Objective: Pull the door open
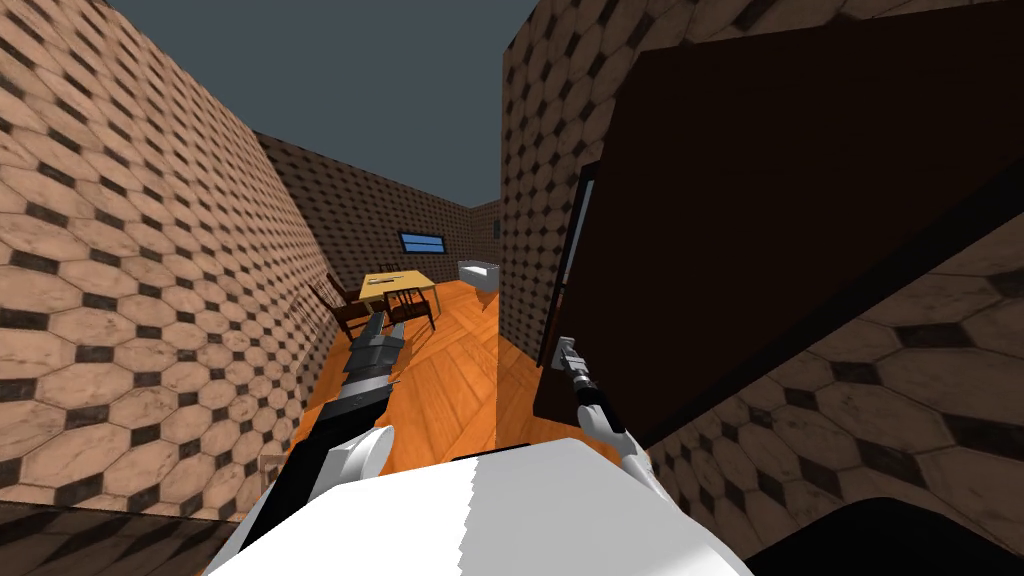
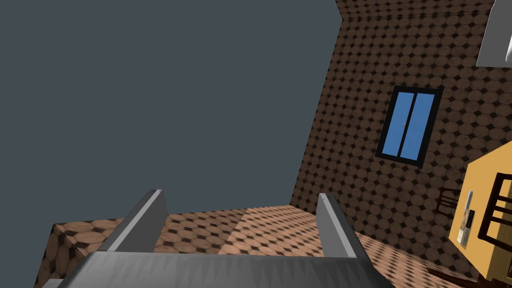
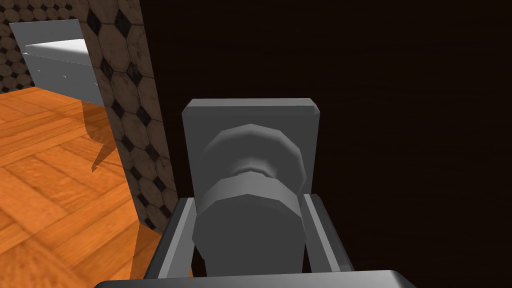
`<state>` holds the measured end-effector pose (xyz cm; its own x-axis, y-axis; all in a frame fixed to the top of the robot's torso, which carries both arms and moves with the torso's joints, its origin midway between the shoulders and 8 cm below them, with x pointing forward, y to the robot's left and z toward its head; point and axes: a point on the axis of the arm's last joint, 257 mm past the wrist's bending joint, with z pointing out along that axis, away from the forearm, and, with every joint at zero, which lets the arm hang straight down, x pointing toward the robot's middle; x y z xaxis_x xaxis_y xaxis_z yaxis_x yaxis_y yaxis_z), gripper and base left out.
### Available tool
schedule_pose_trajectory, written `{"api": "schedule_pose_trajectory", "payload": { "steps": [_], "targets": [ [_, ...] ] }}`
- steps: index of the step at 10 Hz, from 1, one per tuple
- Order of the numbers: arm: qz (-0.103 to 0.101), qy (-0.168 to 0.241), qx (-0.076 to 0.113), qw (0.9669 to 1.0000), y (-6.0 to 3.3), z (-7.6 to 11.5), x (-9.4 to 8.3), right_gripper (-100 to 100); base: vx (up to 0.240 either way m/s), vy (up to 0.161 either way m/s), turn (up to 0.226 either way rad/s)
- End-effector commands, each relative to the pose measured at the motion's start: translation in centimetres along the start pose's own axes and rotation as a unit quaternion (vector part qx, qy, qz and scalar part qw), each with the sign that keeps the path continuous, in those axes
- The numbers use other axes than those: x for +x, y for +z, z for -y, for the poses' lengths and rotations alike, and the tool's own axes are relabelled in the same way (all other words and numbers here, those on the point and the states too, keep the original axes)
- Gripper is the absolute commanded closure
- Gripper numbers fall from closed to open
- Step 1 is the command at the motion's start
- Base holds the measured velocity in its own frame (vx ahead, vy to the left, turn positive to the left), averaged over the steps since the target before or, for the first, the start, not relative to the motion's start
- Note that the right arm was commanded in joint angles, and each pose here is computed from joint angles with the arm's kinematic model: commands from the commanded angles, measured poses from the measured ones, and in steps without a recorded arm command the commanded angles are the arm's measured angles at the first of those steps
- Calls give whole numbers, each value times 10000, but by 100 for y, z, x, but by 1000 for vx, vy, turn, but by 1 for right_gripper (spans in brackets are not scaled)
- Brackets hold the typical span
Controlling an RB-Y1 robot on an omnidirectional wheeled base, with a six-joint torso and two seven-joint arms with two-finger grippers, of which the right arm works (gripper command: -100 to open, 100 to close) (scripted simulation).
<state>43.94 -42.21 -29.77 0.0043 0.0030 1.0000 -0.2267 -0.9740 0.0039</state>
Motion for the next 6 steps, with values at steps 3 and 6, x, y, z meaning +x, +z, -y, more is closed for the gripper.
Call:
{"api": "schedule_pose_trajectory", "payload": {
  "steps": [3,6],
  "targets": [
    [17,8,109,9999,-37,44,-14,100,-193,-42,86],
    [-19,-43,337,9994,-224,32,-16,100,-64,-1,-1]
  ]
}}
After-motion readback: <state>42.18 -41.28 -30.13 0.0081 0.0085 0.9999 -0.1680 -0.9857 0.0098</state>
